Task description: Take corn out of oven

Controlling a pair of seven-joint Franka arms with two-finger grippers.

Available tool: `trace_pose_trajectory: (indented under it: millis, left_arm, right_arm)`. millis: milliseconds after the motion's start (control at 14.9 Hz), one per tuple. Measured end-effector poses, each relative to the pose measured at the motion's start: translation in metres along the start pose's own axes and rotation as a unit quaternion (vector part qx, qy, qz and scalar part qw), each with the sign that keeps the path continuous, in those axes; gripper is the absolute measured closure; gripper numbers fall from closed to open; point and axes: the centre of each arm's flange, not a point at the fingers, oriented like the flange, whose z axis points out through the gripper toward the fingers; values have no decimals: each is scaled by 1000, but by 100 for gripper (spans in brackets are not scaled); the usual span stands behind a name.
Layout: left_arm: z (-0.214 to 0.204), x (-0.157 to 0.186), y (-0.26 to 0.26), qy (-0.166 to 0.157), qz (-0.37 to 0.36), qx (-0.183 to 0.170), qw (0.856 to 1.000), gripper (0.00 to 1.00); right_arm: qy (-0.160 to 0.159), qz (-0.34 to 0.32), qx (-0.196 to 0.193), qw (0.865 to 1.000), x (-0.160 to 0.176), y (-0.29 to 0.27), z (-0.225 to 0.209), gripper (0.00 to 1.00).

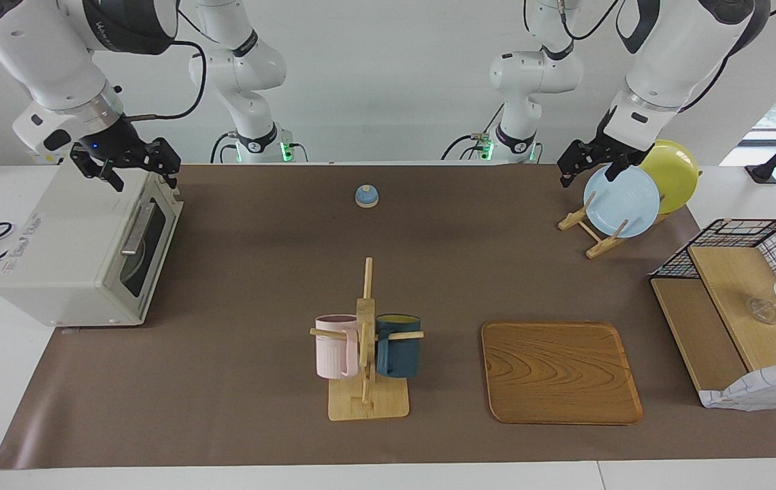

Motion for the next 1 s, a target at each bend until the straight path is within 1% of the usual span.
trace_pose_trajectory:
  millis: [469, 536, 603, 669, 803, 1004]
  left_arm:
    - [0, 0, 0, 0, 0, 0, 1000, 0]
    - [0, 0, 0, 0, 0, 0, 1000, 0]
    - [0, 0, 0, 0, 0, 0, 1000, 0]
    - [0, 0, 0, 0, 0, 0, 1000, 0]
    - [0, 0, 0, 0, 0, 0, 1000, 0]
    - [0, 0, 0, 0, 0, 0, 1000, 0]
  right_arm:
    - [-4, 7, 1, 1000, -2, 7, 4, 0]
    - [-7, 7, 2, 1000, -3, 9, 7, 0]
    - [-6, 7, 3, 1000, -3, 10, 11, 4]
    - [-3, 6, 2, 1000, -2, 10, 14, 4]
    - [4, 3, -4, 1000, -1, 10, 20, 25]
    - [32, -6, -11, 999, -1, 11, 45, 59]
